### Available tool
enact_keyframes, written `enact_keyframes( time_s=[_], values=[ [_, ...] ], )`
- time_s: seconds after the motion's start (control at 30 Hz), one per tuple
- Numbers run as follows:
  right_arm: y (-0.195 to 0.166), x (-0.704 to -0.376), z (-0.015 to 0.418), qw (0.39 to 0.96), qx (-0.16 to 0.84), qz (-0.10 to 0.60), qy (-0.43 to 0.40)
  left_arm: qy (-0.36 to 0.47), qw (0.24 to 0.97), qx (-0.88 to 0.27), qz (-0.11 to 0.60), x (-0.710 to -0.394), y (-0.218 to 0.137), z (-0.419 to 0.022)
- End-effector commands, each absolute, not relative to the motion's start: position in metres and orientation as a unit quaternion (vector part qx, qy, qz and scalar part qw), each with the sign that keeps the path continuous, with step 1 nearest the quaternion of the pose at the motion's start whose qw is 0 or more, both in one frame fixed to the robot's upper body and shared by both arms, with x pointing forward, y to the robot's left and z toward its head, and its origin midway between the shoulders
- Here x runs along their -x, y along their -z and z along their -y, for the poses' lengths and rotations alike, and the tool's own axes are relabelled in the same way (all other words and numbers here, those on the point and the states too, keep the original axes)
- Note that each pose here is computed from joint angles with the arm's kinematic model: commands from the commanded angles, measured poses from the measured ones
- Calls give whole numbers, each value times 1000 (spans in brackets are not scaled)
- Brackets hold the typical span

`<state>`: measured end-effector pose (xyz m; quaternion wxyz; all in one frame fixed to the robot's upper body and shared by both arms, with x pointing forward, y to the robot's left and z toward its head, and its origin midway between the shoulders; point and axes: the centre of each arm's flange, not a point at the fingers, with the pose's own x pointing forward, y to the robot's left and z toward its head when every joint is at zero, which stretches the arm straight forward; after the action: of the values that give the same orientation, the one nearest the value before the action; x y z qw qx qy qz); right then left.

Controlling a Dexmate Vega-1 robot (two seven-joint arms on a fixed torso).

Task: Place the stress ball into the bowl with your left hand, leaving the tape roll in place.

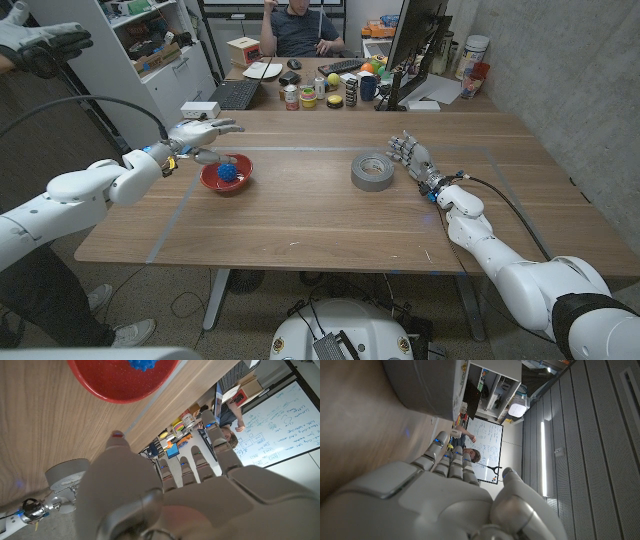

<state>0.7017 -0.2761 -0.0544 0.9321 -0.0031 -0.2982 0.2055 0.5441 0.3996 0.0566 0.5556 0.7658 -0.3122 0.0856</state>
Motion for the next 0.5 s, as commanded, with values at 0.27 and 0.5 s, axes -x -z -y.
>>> enact_keyframes(
  time_s=[0.27, 0.5],
  values=[
    [54, -706, 277, 933, 1, 296, -205, -105, 559, -732, 375, -526, -72, -402],
    [54, -708, 279, 934, 0, 294, -205, -110, 569, -714, 392, -521, -78, -405]
  ],
)
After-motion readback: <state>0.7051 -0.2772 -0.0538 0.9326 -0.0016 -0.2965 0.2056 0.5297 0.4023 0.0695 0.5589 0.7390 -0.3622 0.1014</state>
